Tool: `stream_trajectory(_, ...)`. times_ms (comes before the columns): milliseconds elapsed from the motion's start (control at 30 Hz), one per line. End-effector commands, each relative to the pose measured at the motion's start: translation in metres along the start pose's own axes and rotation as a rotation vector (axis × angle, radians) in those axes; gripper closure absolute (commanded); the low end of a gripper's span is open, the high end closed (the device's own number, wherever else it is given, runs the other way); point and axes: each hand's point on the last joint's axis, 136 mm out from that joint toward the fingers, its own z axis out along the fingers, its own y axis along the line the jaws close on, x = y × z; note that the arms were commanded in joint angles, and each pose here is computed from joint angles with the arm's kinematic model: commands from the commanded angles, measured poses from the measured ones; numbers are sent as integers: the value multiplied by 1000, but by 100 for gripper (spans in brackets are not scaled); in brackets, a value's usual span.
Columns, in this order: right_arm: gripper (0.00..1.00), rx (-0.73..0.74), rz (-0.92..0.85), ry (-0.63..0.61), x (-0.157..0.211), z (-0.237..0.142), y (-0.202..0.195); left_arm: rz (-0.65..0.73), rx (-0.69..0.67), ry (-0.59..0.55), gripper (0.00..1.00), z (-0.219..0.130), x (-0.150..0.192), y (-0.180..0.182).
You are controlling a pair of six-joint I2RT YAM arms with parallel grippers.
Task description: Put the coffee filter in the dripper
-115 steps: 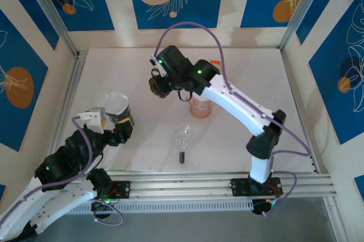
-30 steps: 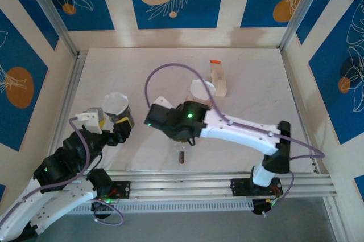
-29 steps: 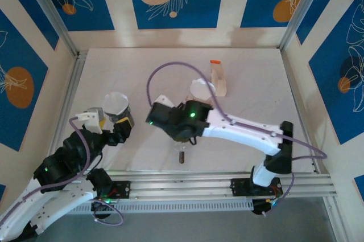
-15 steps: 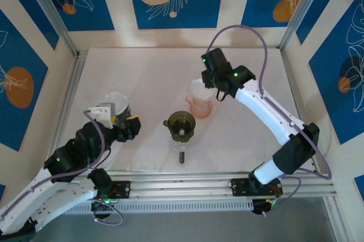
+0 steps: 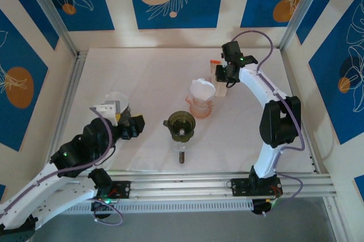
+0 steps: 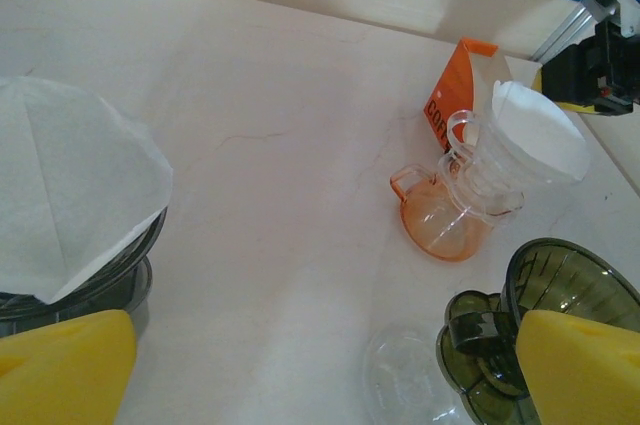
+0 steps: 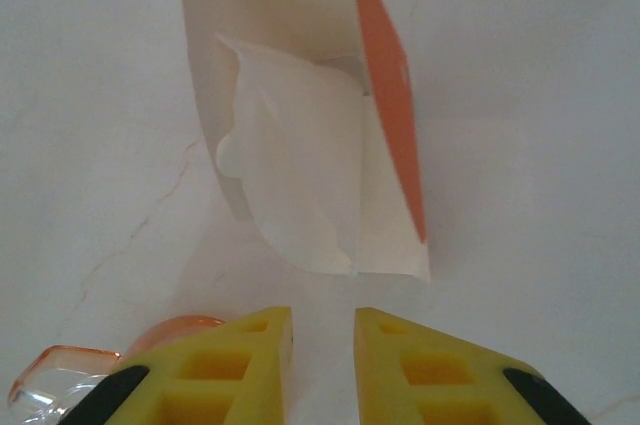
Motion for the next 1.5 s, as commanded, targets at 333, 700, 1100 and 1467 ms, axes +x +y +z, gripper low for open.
stream_trajectory(333,77,2,2,-9,-10,27,2,-20,55,13,5,10,-13,-24)
stream_trajectory(700,76,66,-27,19,1,52,-3,-17,73,24,6,14,-15,-31)
stream_trajectory(1100,82,135,-89,15,6,71,2,-14,74,24,6,12,-16,-31)
stream_trajectory(1467,100,176,-103,-70,-2,41,-5,-18,82,30,7,12,-13,-31)
